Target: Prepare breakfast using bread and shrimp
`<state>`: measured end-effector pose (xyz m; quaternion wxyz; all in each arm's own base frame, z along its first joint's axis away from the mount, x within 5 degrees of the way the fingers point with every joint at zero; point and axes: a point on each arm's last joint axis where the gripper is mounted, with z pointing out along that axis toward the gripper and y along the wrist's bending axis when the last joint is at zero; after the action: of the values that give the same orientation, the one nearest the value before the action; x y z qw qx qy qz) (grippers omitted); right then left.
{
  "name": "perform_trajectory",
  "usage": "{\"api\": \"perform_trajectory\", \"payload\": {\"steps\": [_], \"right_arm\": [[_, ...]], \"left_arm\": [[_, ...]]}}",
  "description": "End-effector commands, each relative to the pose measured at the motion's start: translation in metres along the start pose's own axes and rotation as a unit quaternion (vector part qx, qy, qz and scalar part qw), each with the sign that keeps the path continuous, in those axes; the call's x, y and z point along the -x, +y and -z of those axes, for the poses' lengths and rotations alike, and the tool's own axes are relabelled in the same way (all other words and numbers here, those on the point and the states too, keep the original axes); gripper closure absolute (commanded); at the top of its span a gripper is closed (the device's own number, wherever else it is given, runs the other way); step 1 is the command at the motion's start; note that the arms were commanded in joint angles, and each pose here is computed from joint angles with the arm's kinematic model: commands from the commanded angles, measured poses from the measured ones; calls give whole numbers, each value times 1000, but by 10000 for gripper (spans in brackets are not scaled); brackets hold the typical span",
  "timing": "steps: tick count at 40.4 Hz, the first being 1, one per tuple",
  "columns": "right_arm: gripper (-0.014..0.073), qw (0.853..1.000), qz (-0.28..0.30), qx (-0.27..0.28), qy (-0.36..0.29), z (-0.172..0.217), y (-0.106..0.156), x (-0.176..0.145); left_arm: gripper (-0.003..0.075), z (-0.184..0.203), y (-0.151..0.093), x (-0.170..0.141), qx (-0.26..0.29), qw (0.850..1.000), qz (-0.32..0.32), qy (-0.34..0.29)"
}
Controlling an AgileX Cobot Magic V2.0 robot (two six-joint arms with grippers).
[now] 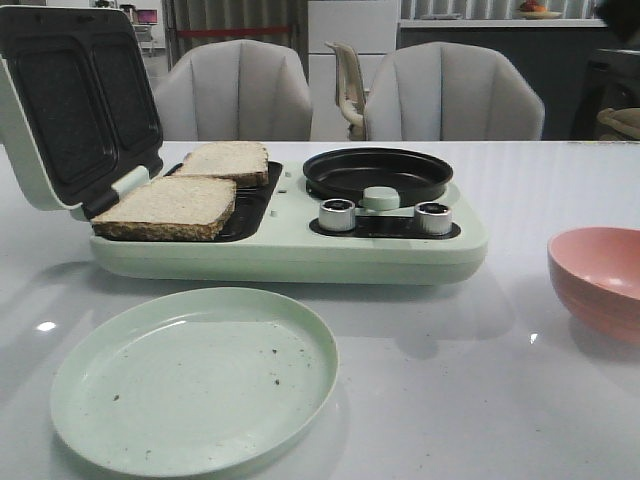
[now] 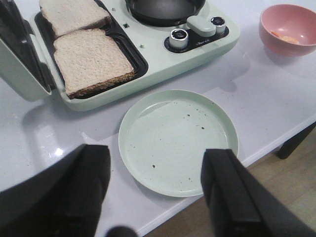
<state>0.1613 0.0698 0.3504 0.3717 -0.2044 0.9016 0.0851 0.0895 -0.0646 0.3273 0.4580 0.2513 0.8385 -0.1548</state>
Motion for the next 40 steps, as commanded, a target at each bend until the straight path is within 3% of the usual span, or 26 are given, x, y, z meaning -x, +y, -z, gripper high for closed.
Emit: {"api": "perform_trajectory", "payload": {"steps": [1,15,40], "right_arm": [[79,998,0,-8,-55,22,0,-13],[79,995,2,-10,-97,45,4,-75],[79,996,1,-8,-90,44,4,-79]], "left_arm": [[267,5,-2,14,-9,999,3,-51],[267,5,-2,14,-9,999,3,-51],[267,4,-3,19,-15,997,8,-80]]}}
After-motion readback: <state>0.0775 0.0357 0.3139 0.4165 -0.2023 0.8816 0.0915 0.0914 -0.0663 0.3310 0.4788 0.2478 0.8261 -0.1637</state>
